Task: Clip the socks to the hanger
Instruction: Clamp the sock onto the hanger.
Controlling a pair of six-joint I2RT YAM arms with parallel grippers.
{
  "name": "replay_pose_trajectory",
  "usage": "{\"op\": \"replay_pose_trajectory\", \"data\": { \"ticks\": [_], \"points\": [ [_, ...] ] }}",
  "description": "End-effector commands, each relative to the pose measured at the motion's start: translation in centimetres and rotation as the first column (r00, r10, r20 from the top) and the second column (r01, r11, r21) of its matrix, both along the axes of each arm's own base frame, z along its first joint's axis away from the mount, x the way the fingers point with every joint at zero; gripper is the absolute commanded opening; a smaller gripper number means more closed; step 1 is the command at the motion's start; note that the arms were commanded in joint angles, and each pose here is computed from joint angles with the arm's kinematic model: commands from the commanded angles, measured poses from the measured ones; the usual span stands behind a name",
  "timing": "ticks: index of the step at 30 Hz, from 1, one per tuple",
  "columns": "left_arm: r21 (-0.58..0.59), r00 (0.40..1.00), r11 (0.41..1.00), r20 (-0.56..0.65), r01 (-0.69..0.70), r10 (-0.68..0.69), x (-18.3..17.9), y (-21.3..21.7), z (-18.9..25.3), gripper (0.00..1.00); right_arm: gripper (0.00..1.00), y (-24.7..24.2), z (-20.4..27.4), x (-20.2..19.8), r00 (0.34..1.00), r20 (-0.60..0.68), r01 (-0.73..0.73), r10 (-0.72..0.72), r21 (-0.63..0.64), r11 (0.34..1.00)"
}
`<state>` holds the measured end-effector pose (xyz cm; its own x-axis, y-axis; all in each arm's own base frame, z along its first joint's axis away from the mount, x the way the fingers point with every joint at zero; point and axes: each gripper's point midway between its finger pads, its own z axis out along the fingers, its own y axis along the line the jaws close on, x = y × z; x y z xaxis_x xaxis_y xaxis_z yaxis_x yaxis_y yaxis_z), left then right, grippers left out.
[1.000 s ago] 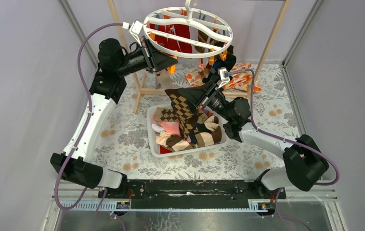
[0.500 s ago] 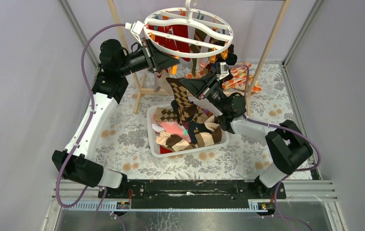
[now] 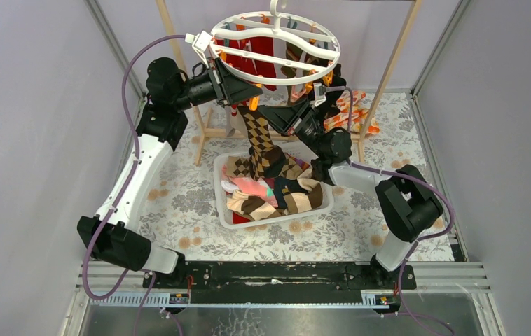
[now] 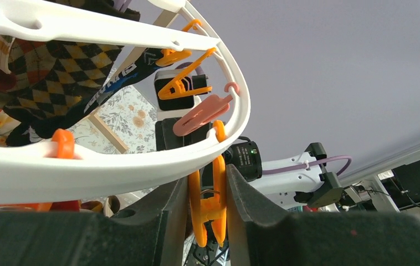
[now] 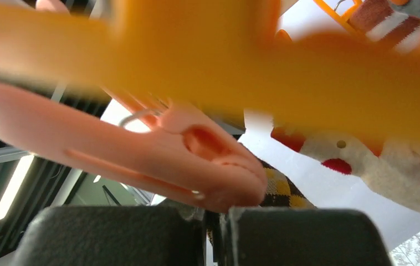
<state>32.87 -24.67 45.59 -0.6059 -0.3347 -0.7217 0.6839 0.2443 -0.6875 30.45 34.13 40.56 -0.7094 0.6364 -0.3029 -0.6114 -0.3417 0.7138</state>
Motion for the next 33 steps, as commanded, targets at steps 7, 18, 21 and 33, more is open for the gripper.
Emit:
{"op": "replay_pose_trajectory", "data": {
  "ticks": [7,18,21,33],
  "points": [
    [-0.021,0.997,0.998,0.051,0.06,-0.058,-1.2,-0.1,0.7,0.0,0.0,-1.7,5.0,-2.6,0.985,0.163,-0.08,0.062,0.105,0.991],
    [-0.027,0.995,0.996,0.069,0.08,-0.078,-1.7,-0.1,1.2,0.0,0.0,-1.5,4.2,-4.1,0.975,0.187,-0.131,0.12,0.047,0.99],
    [-0.032,0.994,0.996,0.067,0.086,-0.083,-1.8,-0.2,1.3,0.0,0.0,-1.5,4.7,-4.4,0.971,0.199,-0.149,0.137,0.049,0.988],
    [-0.031,0.992,0.994,0.072,0.107,-0.104,-2.3,-0.2,1.3,0.0,0.0,-1.8,5.9,-3.9,0.973,0.201,-0.136,0.116,0.089,0.987]
  ]
}}
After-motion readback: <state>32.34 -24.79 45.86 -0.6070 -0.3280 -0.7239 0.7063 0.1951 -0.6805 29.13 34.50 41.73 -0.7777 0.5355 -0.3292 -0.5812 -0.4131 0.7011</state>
